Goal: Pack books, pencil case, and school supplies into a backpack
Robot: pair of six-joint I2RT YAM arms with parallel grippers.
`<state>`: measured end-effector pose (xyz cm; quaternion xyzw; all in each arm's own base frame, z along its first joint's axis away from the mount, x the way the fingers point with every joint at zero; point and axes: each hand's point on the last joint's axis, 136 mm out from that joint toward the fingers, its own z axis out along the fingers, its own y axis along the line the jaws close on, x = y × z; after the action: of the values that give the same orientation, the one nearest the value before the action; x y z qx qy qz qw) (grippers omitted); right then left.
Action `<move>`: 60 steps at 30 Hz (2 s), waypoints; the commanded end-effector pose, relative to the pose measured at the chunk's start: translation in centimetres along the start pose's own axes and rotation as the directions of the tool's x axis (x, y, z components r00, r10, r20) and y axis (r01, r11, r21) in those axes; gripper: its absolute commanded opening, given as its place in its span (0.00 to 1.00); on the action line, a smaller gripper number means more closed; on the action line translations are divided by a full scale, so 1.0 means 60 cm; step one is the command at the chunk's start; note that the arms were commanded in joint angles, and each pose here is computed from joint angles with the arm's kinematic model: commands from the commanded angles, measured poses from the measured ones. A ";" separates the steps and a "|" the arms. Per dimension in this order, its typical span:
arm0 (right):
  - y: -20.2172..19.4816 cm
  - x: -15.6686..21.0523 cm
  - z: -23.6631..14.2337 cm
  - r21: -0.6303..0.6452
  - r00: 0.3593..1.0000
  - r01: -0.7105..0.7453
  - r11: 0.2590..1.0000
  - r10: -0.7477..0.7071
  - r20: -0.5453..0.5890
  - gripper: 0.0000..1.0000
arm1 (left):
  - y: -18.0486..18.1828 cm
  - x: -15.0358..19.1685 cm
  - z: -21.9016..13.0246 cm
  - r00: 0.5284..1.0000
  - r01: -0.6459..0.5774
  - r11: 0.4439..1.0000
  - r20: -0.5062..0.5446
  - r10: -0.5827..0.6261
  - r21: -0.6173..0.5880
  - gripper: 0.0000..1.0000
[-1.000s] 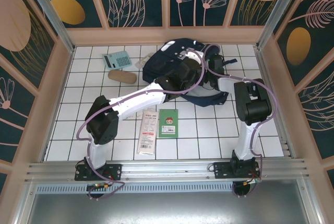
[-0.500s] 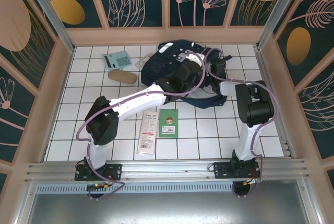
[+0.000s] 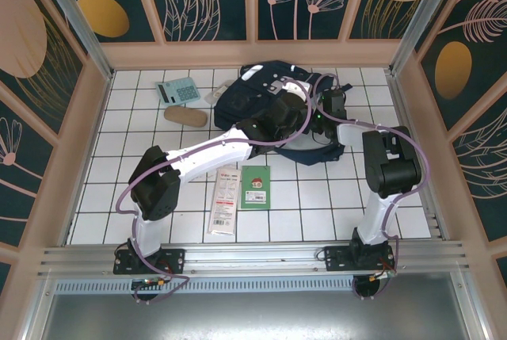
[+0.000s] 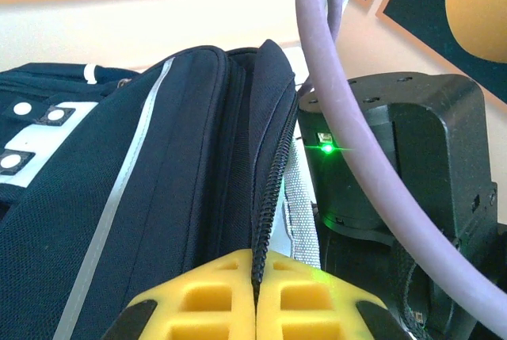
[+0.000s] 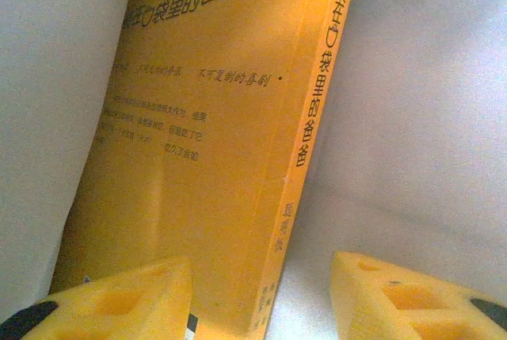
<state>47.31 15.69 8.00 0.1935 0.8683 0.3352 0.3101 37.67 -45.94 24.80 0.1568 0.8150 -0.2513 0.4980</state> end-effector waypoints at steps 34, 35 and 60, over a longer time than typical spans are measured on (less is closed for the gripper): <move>0.052 -0.012 -0.023 -0.274 0.987 -0.159 0.949 0.159 -0.022 0.45 | -0.016 -0.060 -0.045 0.992 -0.024 0.999 0.129 0.019 0.038 0.00; 0.046 -0.012 -0.027 -0.256 0.988 -0.151 0.955 0.153 -0.015 0.45 | -0.012 -0.059 -0.044 0.991 -0.019 0.999 0.131 0.014 0.030 0.00; 0.000 0.067 -0.253 -0.008 0.976 0.102 0.995 -0.099 0.196 0.47 | 0.156 -0.027 -0.015 0.958 0.274 0.950 0.123 -0.257 -0.150 0.00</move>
<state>35.65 10.54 15.76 0.2042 0.8246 0.3331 0.4091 40.26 -40.36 23.16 0.0540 0.8265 -0.2581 0.4973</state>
